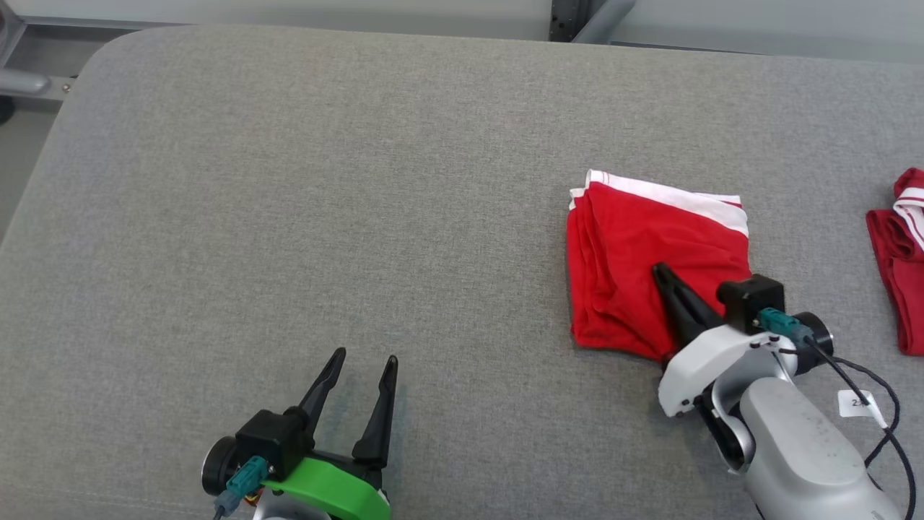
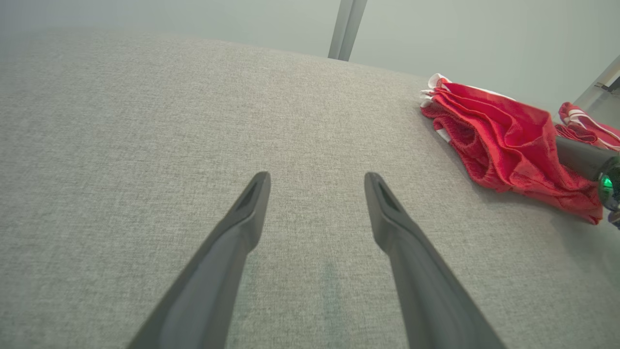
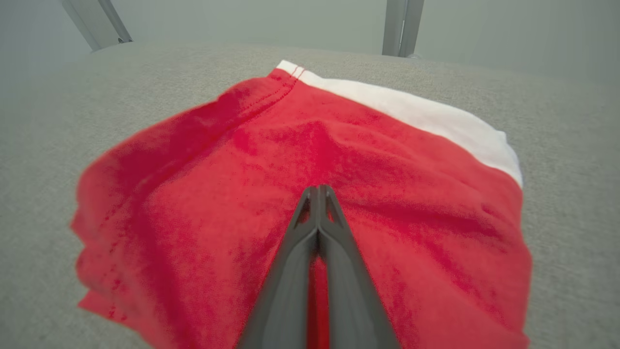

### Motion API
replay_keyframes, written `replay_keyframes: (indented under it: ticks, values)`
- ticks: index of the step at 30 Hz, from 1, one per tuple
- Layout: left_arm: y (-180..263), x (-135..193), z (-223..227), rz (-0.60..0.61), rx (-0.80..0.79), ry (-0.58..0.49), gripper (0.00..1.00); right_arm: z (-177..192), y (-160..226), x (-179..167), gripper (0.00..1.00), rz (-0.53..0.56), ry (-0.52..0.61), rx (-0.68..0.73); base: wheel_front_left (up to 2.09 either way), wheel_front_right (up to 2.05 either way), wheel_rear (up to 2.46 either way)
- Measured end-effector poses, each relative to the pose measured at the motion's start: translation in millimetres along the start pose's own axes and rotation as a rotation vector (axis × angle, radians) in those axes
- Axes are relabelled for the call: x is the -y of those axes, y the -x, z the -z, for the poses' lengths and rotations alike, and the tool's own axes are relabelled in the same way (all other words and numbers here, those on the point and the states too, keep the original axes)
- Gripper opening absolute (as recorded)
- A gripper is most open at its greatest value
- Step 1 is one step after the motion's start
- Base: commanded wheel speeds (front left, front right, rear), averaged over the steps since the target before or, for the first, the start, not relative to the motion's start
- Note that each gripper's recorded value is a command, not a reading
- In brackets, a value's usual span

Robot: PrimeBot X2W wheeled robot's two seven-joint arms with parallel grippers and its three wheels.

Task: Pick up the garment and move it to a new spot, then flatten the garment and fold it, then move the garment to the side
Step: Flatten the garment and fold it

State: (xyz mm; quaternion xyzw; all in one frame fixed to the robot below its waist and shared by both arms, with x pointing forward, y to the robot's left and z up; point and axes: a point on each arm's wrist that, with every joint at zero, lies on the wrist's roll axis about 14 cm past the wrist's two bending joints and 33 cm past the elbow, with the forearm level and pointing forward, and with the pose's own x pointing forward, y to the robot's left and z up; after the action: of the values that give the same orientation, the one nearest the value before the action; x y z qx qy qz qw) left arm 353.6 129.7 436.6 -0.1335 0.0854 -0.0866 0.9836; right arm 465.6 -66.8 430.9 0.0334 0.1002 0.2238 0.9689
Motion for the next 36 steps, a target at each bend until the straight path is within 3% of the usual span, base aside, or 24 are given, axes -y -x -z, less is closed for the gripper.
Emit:
replay_keyframes:
  ticks: [7, 16, 25, 36]
  values:
    - [6.2, -8.1, -0.8, -0.033, 0.004, 0.006, 1.00, 24.3, -7.2, -44.0, 0.00, -0.137, 0.050, -0.078, 0.00, 0.00, 0.00]
    - [11.2, -10.5, -2.2, -0.048, 0.011, 0.011, 1.00, 29.1, -7.3, -82.6, 0.00, -0.247, 0.081, -0.095, 0.00, 0.00, 0.00]
    - [11.5, -8.3, -4.4, -0.044, 0.020, 0.015, 1.00, 4.2, -6.1, -107.4, 0.00, -0.292, 0.062, -0.006, 0.00, 0.00, 0.00]
    - [9.3, -5.8, -0.3, -0.038, 0.007, 0.022, 1.00, 36.3, 3.2, -124.7, 0.00, -0.339, 0.067, -0.103, 0.00, 0.00, 0.00]
